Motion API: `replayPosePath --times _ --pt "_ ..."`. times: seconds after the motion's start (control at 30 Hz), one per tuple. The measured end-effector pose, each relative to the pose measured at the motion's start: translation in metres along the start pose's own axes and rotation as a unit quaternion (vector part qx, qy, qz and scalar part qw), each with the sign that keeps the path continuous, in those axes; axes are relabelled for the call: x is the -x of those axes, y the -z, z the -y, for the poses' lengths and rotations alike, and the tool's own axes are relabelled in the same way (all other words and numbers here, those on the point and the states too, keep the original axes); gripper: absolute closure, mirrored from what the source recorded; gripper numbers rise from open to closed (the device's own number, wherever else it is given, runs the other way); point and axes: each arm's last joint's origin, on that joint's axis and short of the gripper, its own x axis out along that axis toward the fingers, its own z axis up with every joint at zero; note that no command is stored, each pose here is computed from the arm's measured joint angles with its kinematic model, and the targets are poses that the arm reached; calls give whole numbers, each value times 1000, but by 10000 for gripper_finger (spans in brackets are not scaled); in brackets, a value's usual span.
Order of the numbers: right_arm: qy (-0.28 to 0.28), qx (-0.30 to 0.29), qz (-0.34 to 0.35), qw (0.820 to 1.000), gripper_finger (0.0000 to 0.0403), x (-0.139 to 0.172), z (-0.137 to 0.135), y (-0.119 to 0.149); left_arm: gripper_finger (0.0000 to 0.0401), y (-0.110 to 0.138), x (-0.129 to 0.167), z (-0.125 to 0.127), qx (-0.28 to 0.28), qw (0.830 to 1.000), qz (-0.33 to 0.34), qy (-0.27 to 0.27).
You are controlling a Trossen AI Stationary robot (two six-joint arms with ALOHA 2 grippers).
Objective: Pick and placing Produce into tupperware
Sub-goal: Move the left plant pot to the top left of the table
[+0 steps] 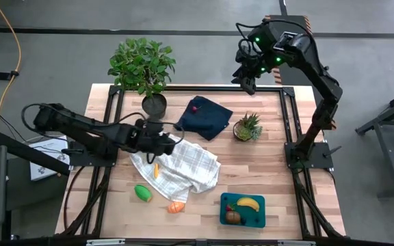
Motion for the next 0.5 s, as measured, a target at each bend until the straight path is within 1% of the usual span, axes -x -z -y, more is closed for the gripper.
replayPosePath --times 0.1,0.23,0.33,0.5 --pt "-20 0 25 999 274 0 -1 -4 245 6 5 -7 22 1000 11 -10" --pt "-24 6 36 999 274 -7 -2 -8 245 15 12 -17 50 998 28 -20" --pt "-34 5 15 999 274 -28 -1 -5 245 20 15 -22 63 997 38 -26" --pt "-55 4 -30 998 274 -73 -4 6 245 25 13 -32 83 993 72 -47"
